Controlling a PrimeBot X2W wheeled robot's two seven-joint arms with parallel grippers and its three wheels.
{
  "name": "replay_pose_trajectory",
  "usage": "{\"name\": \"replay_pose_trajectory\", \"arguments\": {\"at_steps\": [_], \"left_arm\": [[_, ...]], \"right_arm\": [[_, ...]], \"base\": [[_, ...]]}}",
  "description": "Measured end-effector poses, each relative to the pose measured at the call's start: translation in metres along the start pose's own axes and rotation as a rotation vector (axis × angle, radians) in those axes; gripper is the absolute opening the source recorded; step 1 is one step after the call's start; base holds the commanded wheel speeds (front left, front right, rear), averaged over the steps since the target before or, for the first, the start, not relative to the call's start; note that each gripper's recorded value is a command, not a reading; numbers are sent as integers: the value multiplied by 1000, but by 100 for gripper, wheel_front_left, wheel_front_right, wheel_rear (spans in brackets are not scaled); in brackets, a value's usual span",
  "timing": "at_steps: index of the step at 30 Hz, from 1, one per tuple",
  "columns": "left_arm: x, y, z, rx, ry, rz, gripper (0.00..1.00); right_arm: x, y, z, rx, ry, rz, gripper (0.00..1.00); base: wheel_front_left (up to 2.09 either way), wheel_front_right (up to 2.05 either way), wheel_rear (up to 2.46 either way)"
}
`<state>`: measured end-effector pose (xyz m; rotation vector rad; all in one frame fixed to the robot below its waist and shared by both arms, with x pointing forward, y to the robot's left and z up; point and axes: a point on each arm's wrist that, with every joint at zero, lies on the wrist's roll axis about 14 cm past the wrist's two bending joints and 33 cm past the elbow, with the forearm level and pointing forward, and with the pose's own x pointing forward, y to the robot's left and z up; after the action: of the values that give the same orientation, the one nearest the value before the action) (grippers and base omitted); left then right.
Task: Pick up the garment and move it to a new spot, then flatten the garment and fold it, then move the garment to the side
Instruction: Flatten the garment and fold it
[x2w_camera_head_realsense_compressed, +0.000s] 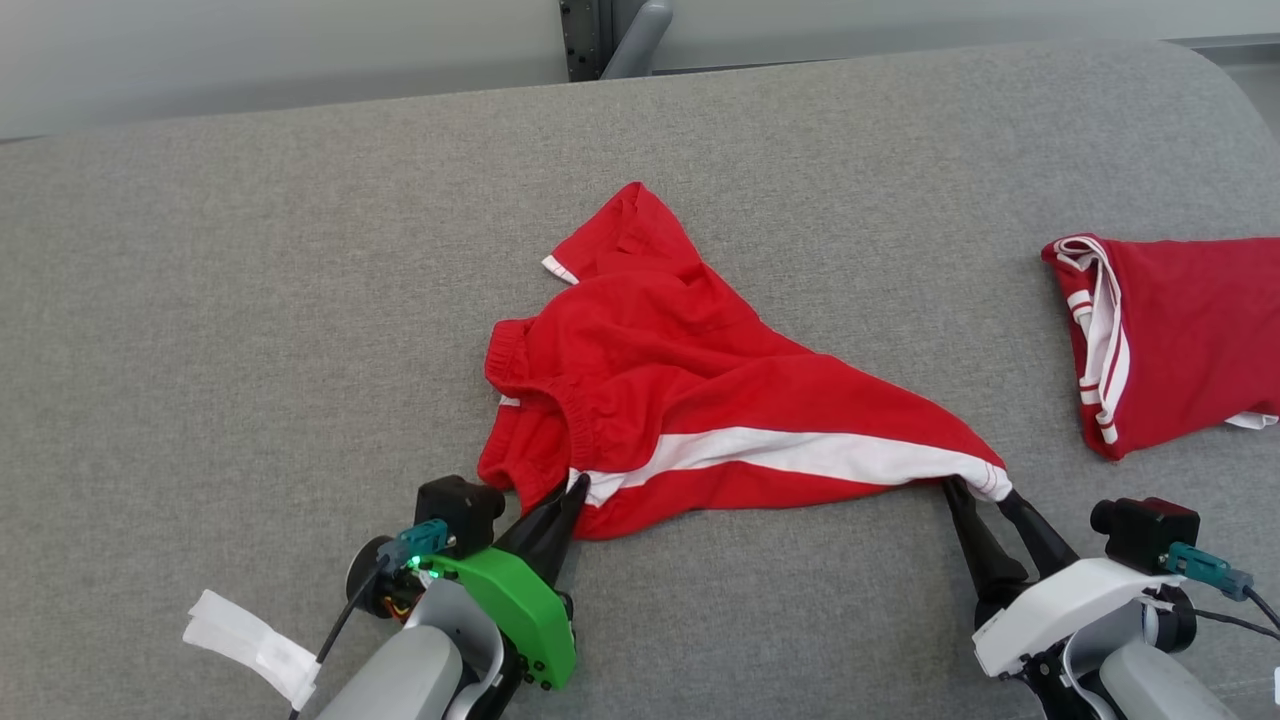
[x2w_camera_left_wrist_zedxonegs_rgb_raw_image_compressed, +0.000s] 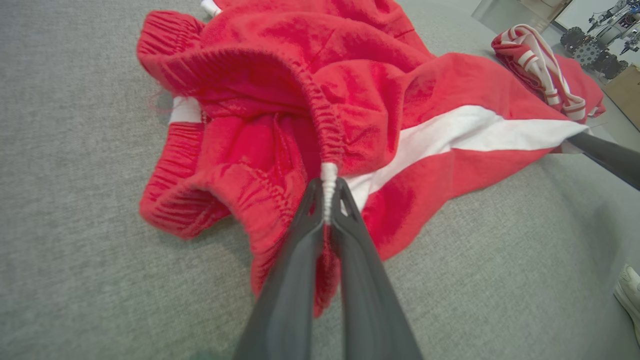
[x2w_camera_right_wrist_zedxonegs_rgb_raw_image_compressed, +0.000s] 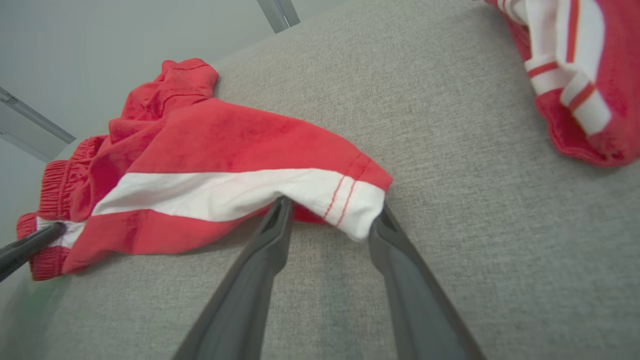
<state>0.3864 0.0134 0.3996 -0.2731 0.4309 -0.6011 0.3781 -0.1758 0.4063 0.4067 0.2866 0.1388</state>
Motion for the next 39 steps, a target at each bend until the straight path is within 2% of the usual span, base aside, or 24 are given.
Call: {"name": "replay_pose_trajectory", "arguments": {"at_steps": [2,3,4,5,7,17,24,27,32,34,39], "left_arm": [[0,0,0,0,1,-1,0],[0,1,0,2,2,-1,0],[1,1,0,3,2,0,0],[1,1,1,3,1,-1,0],[1,1,1,4,0,-2,0],[0,7,9,-2,-23,16,0],[-6,15,41,-33,-129,27,0],[-14,10,57,-51,-169,9,0],[-33,-7,104,-64,-256,-70,0],[-41,-12,130,-44,-286,-106,0],[-51,-13,215,100,-350,-169,0]], "right_arm": [[0,0,2,-3,-5,0,67],[0,0,3,-7,-8,2,49],[1,0,4,-8,-10,2,43],[1,0,5,-8,-13,4,31],[1,2,8,-10,-21,11,0],[1,11,34,-33,-87,61,0],[-5,15,51,-30,-93,101,0],[-9,16,71,-32,-120,121,0],[-13,34,120,-27,-189,207,0],[-14,43,142,-59,-207,249,0],[7,65,201,-160,-245,331,0]], "base": [[0,0,0],[0,0,0],[0,0,0],[0,0,0],[0,0,0],[0,0,0],[0,0,0],[0,0,0],[0,0,0],[0,0,0],[0,0,0]]}}
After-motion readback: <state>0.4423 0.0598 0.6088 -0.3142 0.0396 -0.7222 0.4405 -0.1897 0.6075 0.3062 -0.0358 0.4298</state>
